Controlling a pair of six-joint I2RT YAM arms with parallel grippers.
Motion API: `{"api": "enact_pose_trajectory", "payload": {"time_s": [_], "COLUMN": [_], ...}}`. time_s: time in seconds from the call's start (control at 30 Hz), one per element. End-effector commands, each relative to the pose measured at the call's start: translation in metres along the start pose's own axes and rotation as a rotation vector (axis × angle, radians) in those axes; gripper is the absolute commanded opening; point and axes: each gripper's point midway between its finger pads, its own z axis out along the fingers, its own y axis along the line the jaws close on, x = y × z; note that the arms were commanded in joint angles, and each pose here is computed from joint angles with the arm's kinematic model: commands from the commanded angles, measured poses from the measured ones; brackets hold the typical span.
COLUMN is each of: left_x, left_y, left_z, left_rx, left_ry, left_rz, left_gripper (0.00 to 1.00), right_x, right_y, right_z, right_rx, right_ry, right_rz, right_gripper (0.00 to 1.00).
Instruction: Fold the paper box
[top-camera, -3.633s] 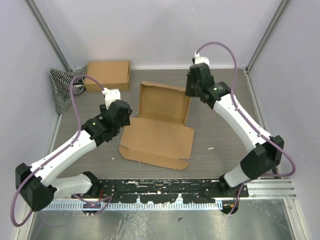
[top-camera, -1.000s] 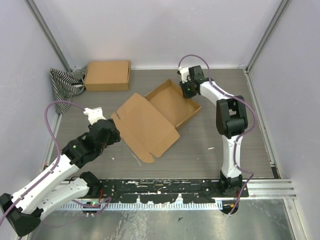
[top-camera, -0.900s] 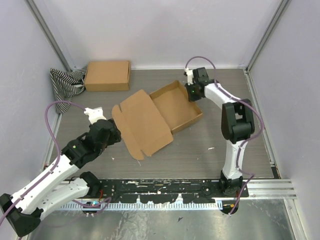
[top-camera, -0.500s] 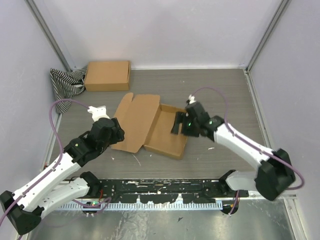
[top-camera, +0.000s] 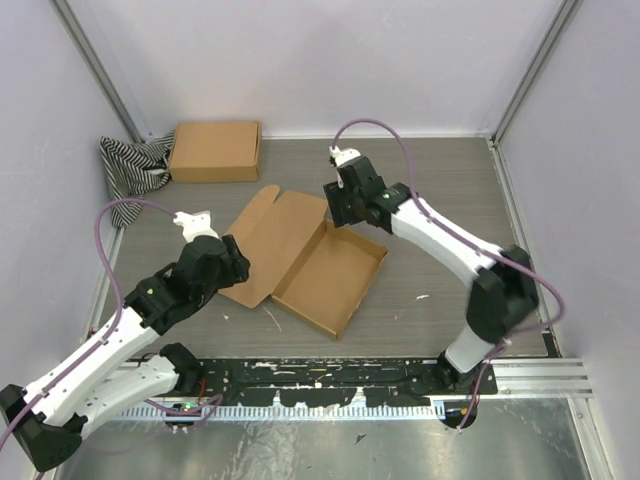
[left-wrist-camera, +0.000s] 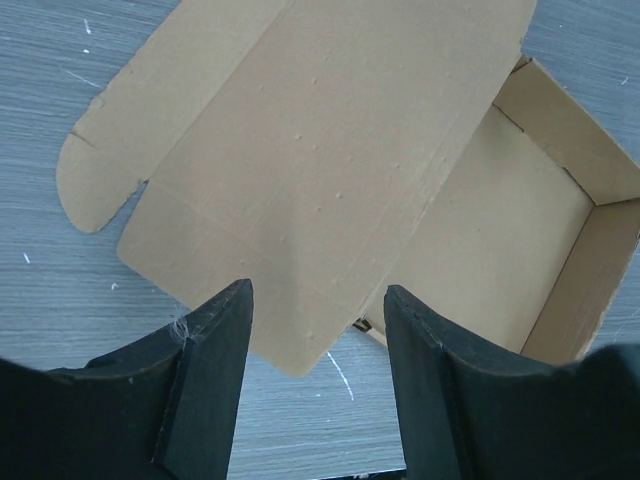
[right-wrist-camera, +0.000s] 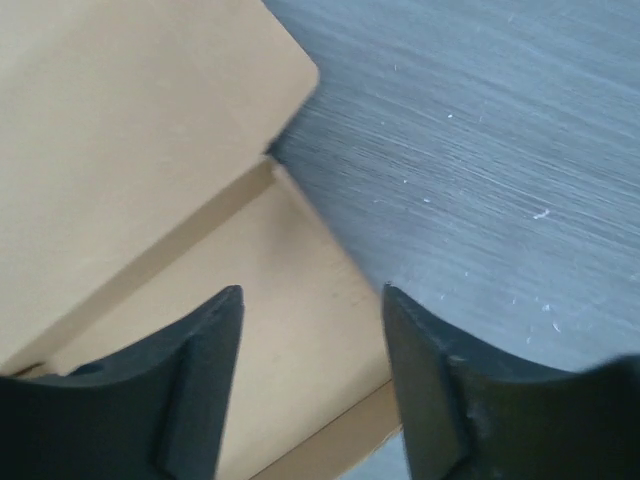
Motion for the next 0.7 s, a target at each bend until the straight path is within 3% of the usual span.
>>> {"api": "enact_pose_trajectory", "payload": {"time_s": [0.0,0.3,0.67], "left_x": [-0.010,-0.005,-0.007], "left_y": [0.010,0.027,0.032], "left_z": [-0.010,-0.019,-0.021], "left_rx": [-0.032,-0.093,-0.134], "left_ry": [-0.039,-0.026,-0.014], "left_rz": [-0.018,-0.020,-0.005], "left_gripper": [0.62,0.62,0.62], "right_x": [0.018,0.047,0.086], "right_y": [-0.015,-0.005,-0.018], "right_z": [0.057,0.089,0.107], "right_rx": [-0.128,-0.272,-0.153], "right_ry": [0.095,0.222,0.301], "right_rz": [-0.173,-0.173,-0.039], "right_gripper": [0.59,0.62,0.41]}}
